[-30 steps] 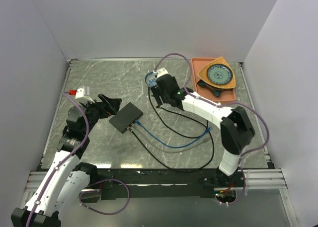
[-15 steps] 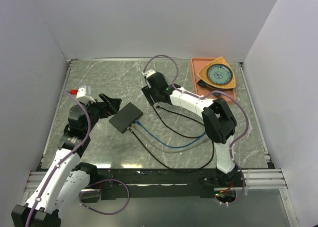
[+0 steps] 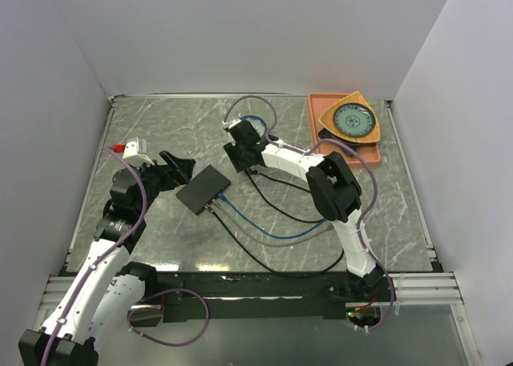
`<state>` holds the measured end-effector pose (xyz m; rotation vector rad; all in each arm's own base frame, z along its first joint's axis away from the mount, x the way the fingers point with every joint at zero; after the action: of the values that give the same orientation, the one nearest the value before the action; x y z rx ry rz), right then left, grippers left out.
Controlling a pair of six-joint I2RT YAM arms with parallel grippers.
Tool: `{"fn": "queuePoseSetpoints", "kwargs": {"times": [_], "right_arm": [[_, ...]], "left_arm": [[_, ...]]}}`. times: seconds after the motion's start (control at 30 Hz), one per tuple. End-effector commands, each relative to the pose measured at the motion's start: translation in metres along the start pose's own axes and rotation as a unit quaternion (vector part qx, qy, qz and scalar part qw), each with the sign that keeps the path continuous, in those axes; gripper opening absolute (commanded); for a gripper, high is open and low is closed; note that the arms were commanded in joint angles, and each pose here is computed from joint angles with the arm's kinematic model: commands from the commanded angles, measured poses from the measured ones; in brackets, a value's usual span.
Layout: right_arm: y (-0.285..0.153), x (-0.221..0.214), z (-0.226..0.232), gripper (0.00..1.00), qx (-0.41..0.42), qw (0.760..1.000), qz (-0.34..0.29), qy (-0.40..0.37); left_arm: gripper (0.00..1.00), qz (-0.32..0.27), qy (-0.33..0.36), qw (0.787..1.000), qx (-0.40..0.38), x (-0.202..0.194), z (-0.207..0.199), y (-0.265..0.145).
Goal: Insert the plug into the switch port
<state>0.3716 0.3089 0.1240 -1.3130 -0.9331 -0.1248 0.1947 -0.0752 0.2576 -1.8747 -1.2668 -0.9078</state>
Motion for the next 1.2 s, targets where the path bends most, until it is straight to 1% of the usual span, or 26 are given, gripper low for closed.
{"fn": "queuePoseSetpoints", "kwargs": {"times": [0.0, 0.03, 0.07, 0.13, 0.17, 0.27, 0.3, 0.37, 0.4, 0.5, 0.53, 0.6, 0.63, 0.8, 0.87, 0.9, 1.07, 1.1, 1.17], "right_arm": [[0.002, 0.013, 0.004, 0.60, 0.006, 1.000, -0.010, 0.013], [0.003, 0.014, 0.004, 0.59, 0.000, 1.000, -0.011, 0.015], [0.007, 0.011, 0.003, 0.57, -0.004, 1.000, -0.002, 0.014], [0.009, 0.011, 0.004, 0.50, -0.005, 1.000, 0.000, 0.016], [0.014, 0.006, 0.003, 0.46, -0.011, 1.000, 0.015, 0.014], [0.021, 0.004, 0.003, 0.39, -0.015, 0.999, 0.029, 0.014], [0.022, 0.001, 0.004, 0.39, -0.014, 0.999, 0.037, 0.012], [0.026, -0.001, 0.005, 0.34, -0.004, 0.999, 0.044, 0.009], [0.026, -0.002, 0.006, 0.34, -0.001, 0.999, 0.047, 0.010], [0.026, -0.004, 0.006, 0.27, 0.009, 0.999, 0.051, 0.008], [0.026, -0.004, 0.008, 0.19, 0.014, 0.999, 0.053, 0.005], [0.026, -0.005, 0.008, 0.08, 0.021, 0.998, 0.059, 0.003], [0.027, -0.006, 0.007, 0.00, 0.023, 0.998, 0.063, 0.000], [0.022, -0.013, 0.006, 0.00, 0.024, 0.998, 0.065, -0.002], [0.014, -0.008, 0.005, 0.00, 0.026, 0.998, 0.050, 0.000], [0.012, -0.012, 0.005, 0.00, 0.025, 0.998, 0.053, -0.002], [-0.018, 0.001, 0.002, 0.00, 0.029, 0.999, 0.018, 0.002], [-0.022, -0.003, 0.002, 0.00, 0.030, 0.999, 0.020, 0.003], [-0.040, 0.003, 0.001, 0.00, 0.040, 0.999, -0.001, 0.008]], "left_arm": [[0.96, -0.030, 0.010, 0.999, -0.006, 0.016, -0.007, -0.004], [0.96, -0.030, 0.011, 0.999, -0.005, 0.017, -0.007, -0.004], [0.96, -0.029, 0.011, 1.000, -0.005, 0.017, -0.007, -0.004], [0.96, -0.030, 0.012, 0.999, -0.004, 0.017, -0.007, -0.005], [0.96, -0.032, 0.012, 0.999, -0.003, 0.017, -0.007, -0.005], [0.96, -0.032, 0.012, 0.999, -0.003, 0.018, -0.008, -0.006], [0.96, -0.033, 0.012, 0.999, -0.003, 0.018, -0.008, -0.006], [0.96, -0.034, 0.013, 0.999, -0.003, 0.019, -0.008, -0.008], [0.96, -0.034, 0.013, 0.999, -0.004, 0.019, -0.008, -0.008], [0.96, -0.036, 0.014, 0.999, -0.003, 0.021, -0.009, -0.010], [0.96, -0.038, 0.013, 0.999, -0.005, 0.021, -0.010, -0.011], [0.96, -0.040, 0.013, 0.999, -0.006, 0.021, -0.009, -0.012], [0.96, -0.041, 0.013, 0.999, -0.006, 0.022, -0.010, -0.012], [0.96, -0.042, 0.011, 0.999, -0.008, 0.022, -0.011, -0.014], [0.96, -0.041, 0.009, 0.999, -0.011, 0.022, -0.011, -0.014], [0.96, -0.042, 0.009, 0.999, -0.012, 0.022, -0.011, -0.014], [0.96, -0.038, 0.003, 0.999, -0.017, 0.019, -0.011, -0.012], [0.96, -0.037, 0.003, 0.999, -0.019, 0.018, -0.011, -0.012], [0.96, -0.035, 0.001, 0.999, -0.019, 0.018, -0.011, -0.012]]}}
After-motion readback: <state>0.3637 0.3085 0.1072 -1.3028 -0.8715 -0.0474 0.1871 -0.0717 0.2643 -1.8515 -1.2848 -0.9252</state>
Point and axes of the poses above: each gripper's point midway between its finger pads, its own y axis out along the fingers, its own z axis along the line the jaws close on, x = y × z, the point moved 10 cm from there along -y, back along the fingers, and after that the axes turned 2 degrees about y, right-handed, at the moved point
